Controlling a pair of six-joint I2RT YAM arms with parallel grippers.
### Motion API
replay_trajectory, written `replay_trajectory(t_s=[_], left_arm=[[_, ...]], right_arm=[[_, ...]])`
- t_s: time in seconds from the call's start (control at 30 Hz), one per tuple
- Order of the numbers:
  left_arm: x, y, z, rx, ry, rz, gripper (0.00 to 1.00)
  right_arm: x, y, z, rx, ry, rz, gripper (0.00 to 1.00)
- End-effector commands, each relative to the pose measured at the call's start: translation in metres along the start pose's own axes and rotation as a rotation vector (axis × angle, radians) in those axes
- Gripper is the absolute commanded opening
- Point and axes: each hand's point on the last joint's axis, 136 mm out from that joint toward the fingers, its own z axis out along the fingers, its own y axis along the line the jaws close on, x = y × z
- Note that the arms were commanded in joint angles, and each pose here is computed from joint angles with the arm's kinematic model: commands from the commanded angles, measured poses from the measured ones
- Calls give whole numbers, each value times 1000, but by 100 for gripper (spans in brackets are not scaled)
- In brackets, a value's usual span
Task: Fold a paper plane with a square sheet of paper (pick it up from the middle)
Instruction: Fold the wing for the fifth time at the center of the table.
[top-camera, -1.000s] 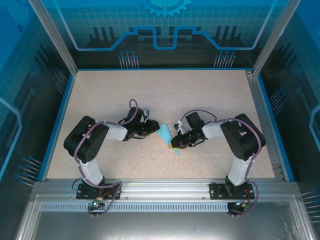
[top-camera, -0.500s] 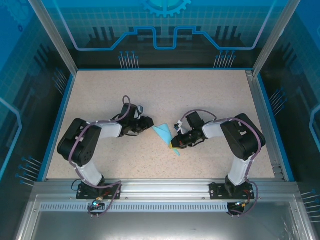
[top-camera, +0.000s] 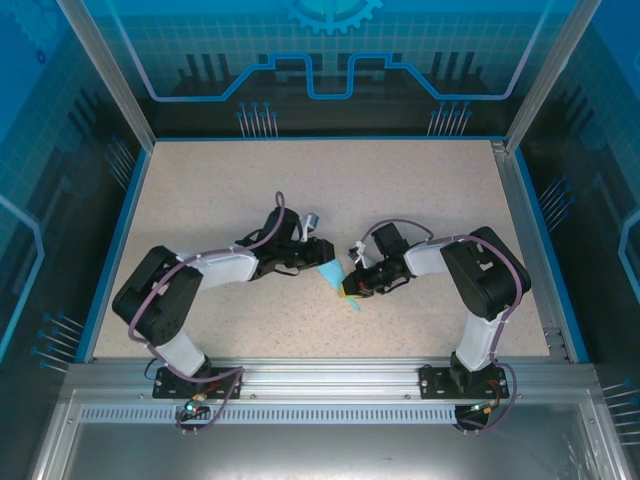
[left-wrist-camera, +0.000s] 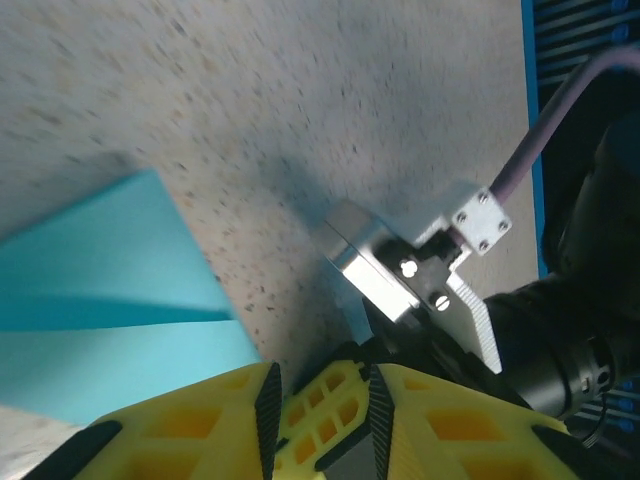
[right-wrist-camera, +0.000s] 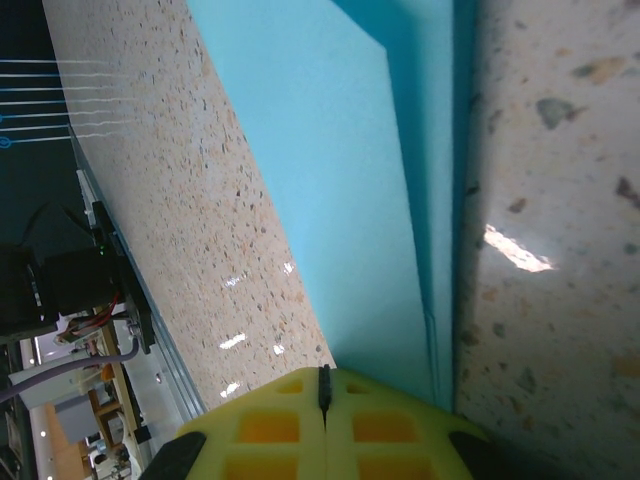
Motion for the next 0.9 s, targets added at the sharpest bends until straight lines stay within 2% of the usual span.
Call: replay_trajectory(t_s=[0.0, 0.2, 0.4, 0.57, 0.87], left_arm=[[6, -2, 16, 47, 54, -39, 32], [14, 11, 36, 50, 108, -86, 32], [20, 48, 41, -100, 118, -133, 29], [21, 76, 38, -150, 107, -193, 27], [17, 85, 33, -164, 109, -200, 26]], right_arm=[[25, -45, 3, 143, 45, 149, 3], [23, -43, 2, 135, 36, 148, 3], [21, -35, -2, 122, 21, 123, 5], [27, -30, -7, 112, 14, 93, 5], [57, -40, -6, 131, 45, 119, 6]])
